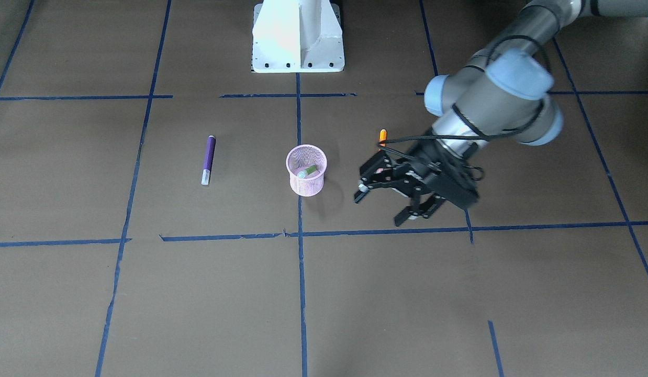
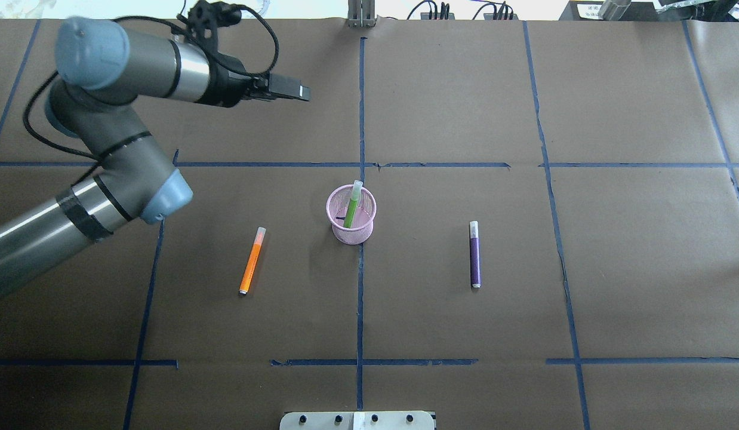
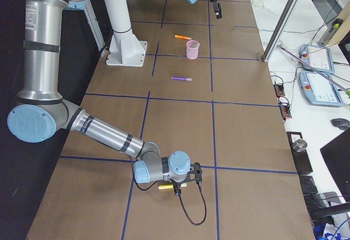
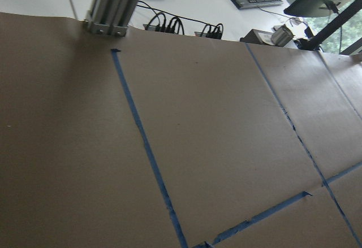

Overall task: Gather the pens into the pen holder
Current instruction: 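Raise the left gripper away from the cup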

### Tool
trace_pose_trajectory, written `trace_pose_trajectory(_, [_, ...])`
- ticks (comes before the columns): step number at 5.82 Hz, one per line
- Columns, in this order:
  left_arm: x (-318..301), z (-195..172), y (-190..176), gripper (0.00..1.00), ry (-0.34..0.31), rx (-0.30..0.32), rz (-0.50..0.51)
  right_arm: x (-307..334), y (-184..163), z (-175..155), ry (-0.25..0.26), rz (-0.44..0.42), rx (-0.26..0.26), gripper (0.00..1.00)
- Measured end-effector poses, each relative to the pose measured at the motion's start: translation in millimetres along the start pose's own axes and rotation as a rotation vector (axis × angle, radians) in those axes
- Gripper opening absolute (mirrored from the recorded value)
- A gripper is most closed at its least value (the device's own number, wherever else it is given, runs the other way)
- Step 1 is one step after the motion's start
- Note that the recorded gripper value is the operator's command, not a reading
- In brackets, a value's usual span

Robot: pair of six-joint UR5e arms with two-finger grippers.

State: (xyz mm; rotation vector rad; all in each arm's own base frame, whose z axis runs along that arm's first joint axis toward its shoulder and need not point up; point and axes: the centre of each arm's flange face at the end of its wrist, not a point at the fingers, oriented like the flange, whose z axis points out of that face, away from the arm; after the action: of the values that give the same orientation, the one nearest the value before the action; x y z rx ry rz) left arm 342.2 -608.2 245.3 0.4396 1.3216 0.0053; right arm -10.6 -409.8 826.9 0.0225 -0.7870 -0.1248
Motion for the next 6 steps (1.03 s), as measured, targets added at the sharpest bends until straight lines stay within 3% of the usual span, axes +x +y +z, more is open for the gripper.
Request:
trace_pose_trajectory(2, [-42, -40, -28, 1.00, -0.064, -0.105, -0.120, 0, 0, 0, 0.000, 0.000, 0.000, 0.34])
trace_pose_trajectory(5, [-37, -26, -25, 1.00, -0.106, -0.167, -0.175, 0, 2, 0, -0.002, 0.002, -0.002, 0.22])
trace_pose_trajectory(6, [-36, -23, -23, 1.00, -0.107, -0.174, -0.177, 1, 4, 1, 0.001, 0.004, -0.004, 0.07])
